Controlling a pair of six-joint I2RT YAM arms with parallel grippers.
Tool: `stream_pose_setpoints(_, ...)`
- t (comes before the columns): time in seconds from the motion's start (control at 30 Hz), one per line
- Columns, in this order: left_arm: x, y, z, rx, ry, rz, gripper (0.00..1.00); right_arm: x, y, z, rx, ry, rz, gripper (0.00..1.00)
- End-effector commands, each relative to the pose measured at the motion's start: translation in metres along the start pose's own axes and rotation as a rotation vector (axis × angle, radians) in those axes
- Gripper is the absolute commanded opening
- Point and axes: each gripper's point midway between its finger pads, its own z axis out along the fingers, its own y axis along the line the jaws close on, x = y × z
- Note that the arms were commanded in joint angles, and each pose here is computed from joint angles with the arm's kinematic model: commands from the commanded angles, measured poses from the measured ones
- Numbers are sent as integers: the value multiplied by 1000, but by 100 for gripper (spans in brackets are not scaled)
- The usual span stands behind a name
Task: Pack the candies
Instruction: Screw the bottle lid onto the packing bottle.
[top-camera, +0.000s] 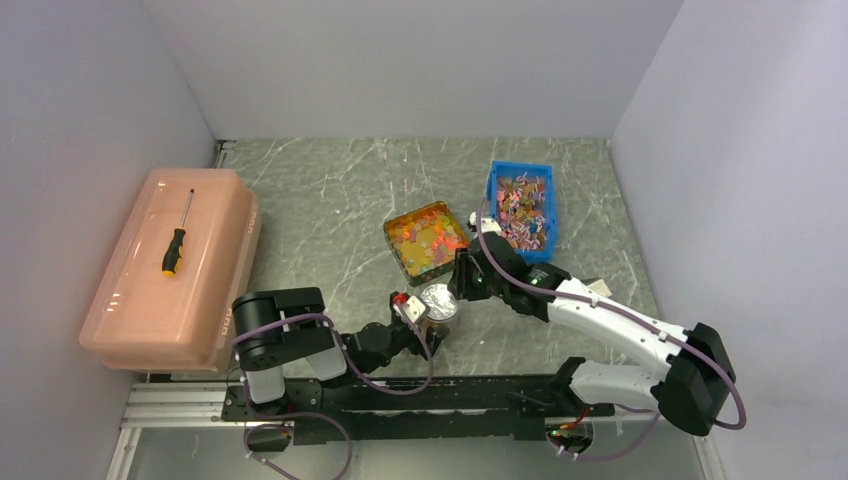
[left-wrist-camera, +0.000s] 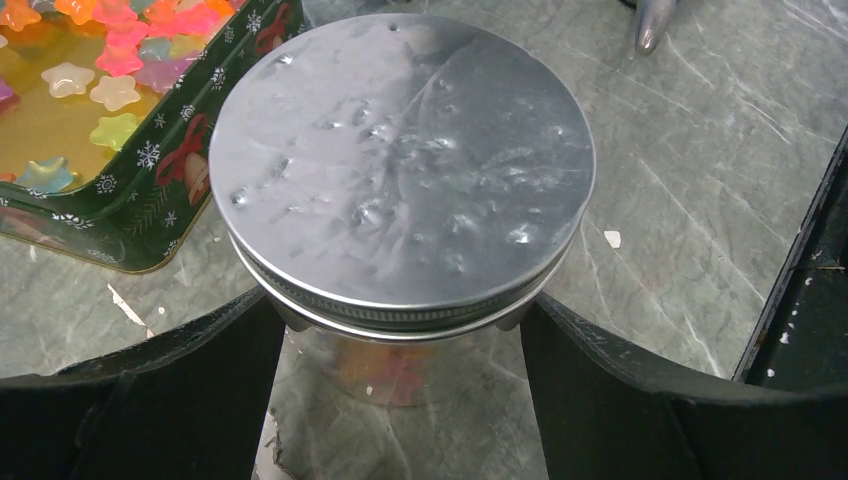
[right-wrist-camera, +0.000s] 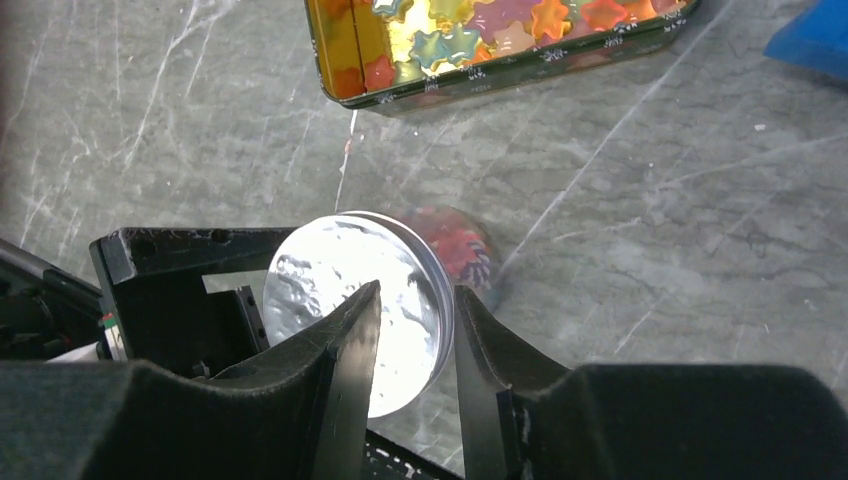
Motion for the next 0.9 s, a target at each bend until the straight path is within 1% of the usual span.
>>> stream_pose_setpoints(0.0,-6,-6,-1,29,-22,-37,43,-23,18,4,-78,-49,-20,35)
stream_pose_setpoints(0.33,-7,-7,-1,32,-23,-35,42,-3,13,10,-106,3,-21,29)
stream_pose_setpoints(0.57,-7,-7,1,32,-20,-35,42,19,1,12,-93,48,-11,29)
stream_pose_setpoints(0.8,-9,-7,1,26,-23,-35,42,38,-3,1,-129,70,25,19)
stream_pose_setpoints(0.87,-8,-7,2,25,-19,-33,42,42,-2,-3,-142,72,40,17)
